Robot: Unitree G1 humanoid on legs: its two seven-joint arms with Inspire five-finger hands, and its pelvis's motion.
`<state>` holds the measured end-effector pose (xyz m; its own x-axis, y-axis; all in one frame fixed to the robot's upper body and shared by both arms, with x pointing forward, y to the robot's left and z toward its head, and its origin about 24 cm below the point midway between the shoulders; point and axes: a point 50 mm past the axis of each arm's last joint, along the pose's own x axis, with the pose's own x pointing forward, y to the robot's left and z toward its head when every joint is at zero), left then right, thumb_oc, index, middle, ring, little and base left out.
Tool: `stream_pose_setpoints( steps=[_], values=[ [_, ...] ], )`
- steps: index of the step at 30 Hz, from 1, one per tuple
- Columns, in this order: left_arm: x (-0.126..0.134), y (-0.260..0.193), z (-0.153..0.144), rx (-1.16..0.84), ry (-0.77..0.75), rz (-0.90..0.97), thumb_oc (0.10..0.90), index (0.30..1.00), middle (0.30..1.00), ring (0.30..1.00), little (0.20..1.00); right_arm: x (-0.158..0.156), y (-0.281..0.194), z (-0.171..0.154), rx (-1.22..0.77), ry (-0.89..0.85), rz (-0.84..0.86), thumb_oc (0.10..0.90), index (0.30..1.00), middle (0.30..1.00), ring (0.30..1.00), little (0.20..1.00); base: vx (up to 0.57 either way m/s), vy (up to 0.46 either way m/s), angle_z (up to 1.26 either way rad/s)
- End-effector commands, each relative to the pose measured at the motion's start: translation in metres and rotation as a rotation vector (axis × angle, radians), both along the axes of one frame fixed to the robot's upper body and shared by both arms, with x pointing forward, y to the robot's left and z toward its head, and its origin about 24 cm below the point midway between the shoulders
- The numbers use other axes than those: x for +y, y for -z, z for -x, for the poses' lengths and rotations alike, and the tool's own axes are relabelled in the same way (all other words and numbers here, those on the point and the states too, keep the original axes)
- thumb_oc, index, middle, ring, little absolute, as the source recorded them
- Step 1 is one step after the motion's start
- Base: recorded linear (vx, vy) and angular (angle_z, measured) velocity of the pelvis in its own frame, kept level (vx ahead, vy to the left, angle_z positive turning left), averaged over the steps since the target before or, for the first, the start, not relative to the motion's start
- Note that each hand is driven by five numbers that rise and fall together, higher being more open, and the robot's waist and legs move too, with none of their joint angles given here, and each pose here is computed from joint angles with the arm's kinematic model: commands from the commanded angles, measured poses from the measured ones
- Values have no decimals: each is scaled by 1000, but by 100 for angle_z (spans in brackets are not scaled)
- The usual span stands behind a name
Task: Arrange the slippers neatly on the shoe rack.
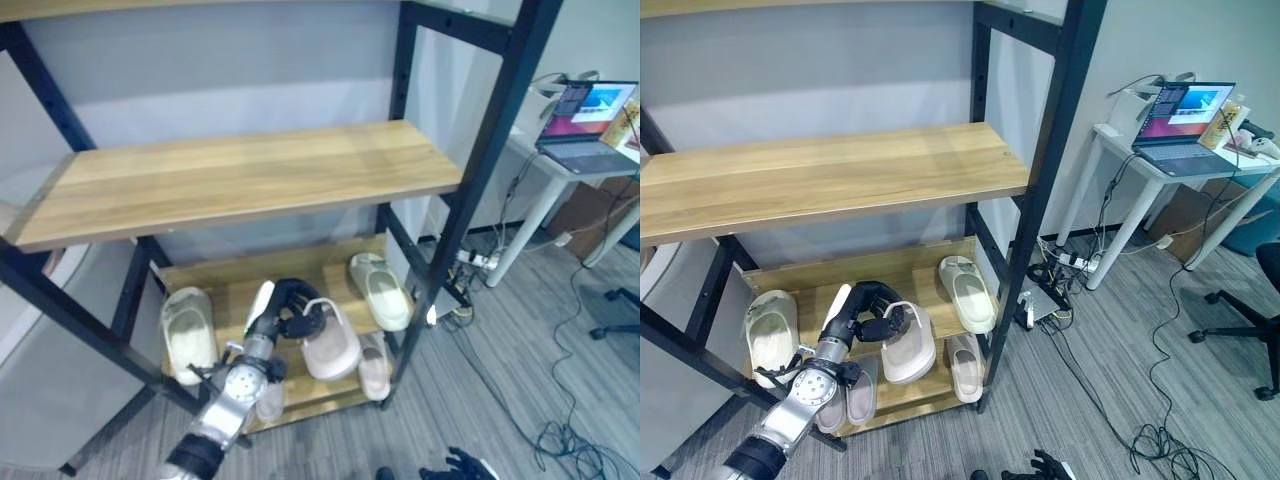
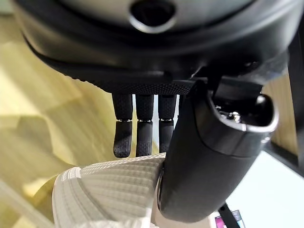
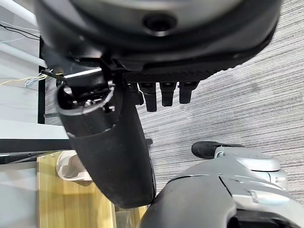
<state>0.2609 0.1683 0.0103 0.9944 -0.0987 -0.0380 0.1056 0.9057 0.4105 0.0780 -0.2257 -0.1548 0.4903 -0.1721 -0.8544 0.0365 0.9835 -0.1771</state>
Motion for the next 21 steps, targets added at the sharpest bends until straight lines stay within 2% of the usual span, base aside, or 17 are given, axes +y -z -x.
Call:
stream_pose_setpoints(
  steps=[1, 9, 16, 21],
  values=[
    [-10, -53, -13, -227, 108, 137, 400, 300, 300, 300, 300, -7, -1, -10, -14, 29, 11, 800, 900, 900, 900, 900, -60, -27, 10],
    [-17, -44, 21, -119, 279, 248, 400, 300, 300, 300, 300, -8, 0, -9, 1, 42, -1, 800, 900, 900, 900, 900, -52, -23, 12],
    [-17, -24, 36, 10, 333, 250, 400, 300, 300, 300, 300, -11, -1, -10, 0, 37, 4, 800, 900, 900, 900, 900, -55, -28, 7],
    [-18, -14, 36, 57, 339, 207, 400, 300, 300, 300, 300, -13, -4, -19, -29, 24, 15, 800, 900, 900, 900, 900, -124, -35, 5]
  ],
)
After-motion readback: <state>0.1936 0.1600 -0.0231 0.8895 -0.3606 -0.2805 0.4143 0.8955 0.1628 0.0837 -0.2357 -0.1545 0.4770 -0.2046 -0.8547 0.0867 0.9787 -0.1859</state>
